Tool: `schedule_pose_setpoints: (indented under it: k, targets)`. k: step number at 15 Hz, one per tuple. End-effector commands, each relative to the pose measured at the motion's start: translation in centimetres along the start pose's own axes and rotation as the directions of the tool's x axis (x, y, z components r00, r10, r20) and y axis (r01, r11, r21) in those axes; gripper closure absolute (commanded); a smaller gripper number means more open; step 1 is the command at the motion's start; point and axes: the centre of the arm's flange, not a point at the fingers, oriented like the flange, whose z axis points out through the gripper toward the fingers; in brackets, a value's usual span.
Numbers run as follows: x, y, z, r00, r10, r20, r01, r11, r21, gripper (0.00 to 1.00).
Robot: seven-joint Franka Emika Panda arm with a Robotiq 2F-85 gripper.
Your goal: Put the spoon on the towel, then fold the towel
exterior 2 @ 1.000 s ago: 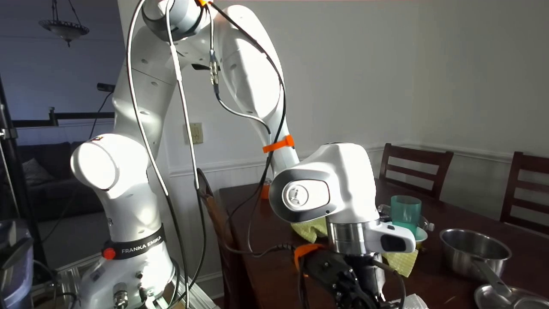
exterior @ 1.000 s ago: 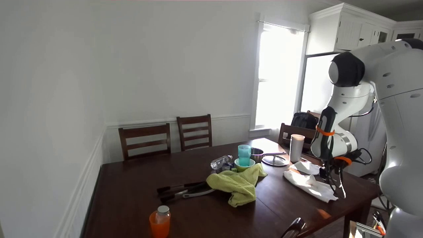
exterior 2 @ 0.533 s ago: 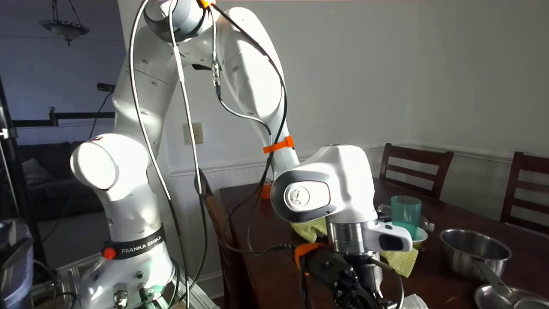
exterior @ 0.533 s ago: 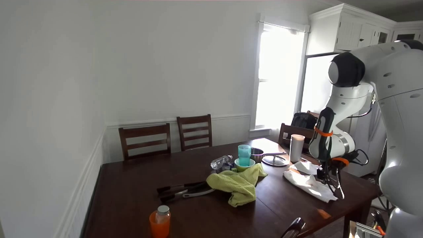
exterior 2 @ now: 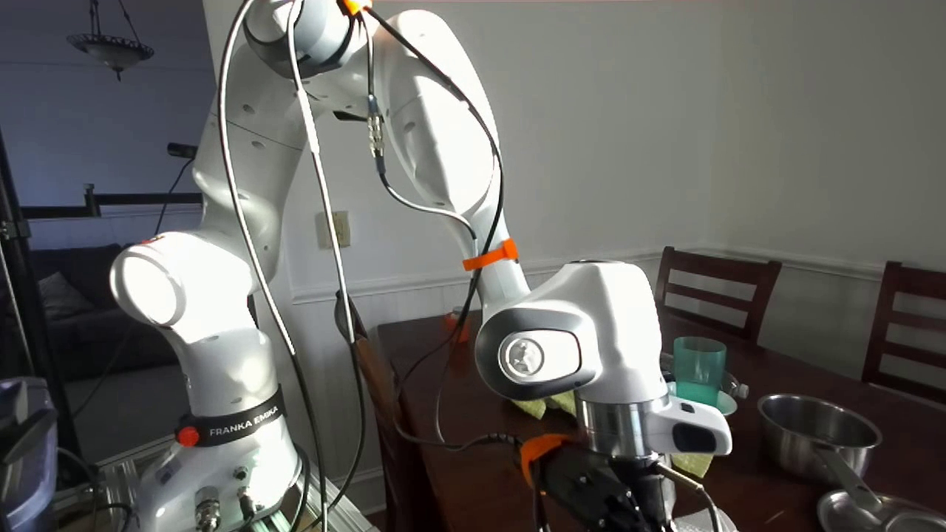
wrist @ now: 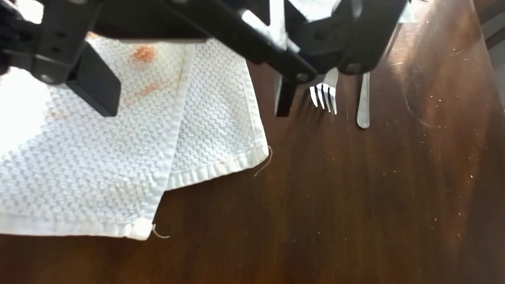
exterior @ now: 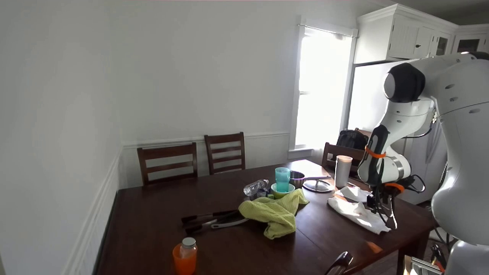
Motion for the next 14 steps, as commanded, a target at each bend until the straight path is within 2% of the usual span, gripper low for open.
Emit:
schedule_pose_setpoints:
  k: [1, 3, 4, 9, 14]
  targets:
    - [0.9, 2.3, 1.5, 1.000, -0.008, -0.018, 0.008, 1.000, 0.026, 0.00]
    - [1.3, 2.4, 2.1, 1.000, -0.011, -0.025, 0.012, 0.999, 0.033, 0.00]
    - [0.4, 1.2, 1.0, 1.000, -0.005, -0.017, 0.005, 1.000, 0.017, 0.00]
    - [0.8, 1.3, 1.6, 1.000, -0.008, -0.020, 0.009, 1.000, 0.023, 0.00]
    - [1.5, 2.5, 3.1, 1.000, 0.028, 0.005, -0.028, 0.999, 0.032, 0.00]
